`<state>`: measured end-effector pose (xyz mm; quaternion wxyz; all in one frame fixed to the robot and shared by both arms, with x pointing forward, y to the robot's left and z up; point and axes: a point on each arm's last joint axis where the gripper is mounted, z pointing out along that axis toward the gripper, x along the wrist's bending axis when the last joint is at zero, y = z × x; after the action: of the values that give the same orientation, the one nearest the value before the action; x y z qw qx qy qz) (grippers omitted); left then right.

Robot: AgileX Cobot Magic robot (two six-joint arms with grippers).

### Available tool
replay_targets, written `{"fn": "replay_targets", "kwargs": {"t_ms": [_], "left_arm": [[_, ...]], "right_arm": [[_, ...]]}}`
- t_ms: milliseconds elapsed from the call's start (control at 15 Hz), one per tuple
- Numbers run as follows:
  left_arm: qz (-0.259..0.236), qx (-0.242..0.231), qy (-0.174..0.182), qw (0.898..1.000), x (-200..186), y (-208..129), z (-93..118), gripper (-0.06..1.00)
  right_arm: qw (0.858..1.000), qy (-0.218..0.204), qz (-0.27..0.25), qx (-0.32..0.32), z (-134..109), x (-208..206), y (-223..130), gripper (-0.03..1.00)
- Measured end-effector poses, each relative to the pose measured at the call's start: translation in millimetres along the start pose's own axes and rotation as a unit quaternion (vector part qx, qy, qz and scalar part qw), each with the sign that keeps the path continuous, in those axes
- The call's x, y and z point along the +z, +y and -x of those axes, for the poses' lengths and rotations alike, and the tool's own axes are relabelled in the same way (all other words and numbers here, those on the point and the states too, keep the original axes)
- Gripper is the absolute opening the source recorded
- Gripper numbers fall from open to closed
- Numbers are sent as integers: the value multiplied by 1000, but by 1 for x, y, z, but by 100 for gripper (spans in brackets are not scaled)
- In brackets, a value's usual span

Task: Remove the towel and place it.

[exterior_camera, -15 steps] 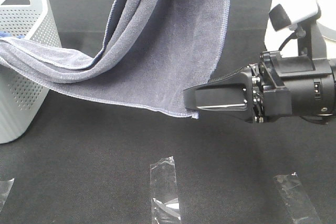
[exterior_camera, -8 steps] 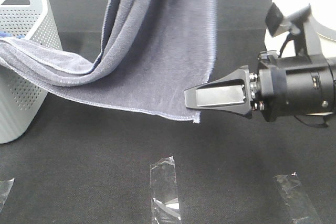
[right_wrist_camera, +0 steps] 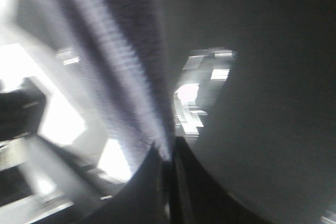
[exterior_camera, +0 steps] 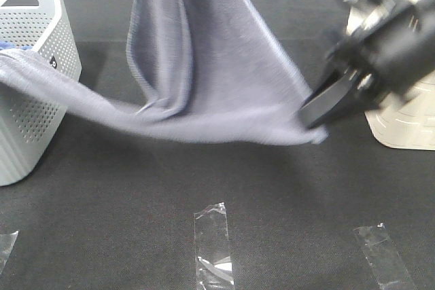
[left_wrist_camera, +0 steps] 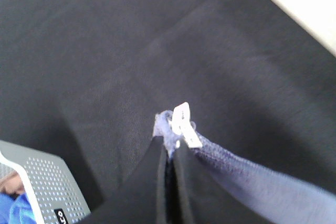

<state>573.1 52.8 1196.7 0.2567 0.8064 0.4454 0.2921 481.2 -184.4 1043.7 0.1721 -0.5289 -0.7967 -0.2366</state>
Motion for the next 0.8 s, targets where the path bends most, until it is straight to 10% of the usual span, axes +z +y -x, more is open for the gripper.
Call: {"fn": "replay_targets", "kwargs": {"t_ms": [400, 800], "left_arm": [[97, -92, -54, 990, 16, 17, -38, 0], [325, -80, 0, 942, -101, 43, -75, 0]], "right_arm": [[963, -231, 140, 4, -26, -118, 49, 0], [896, -251, 361, -65, -88, -223, 59, 0]]}}
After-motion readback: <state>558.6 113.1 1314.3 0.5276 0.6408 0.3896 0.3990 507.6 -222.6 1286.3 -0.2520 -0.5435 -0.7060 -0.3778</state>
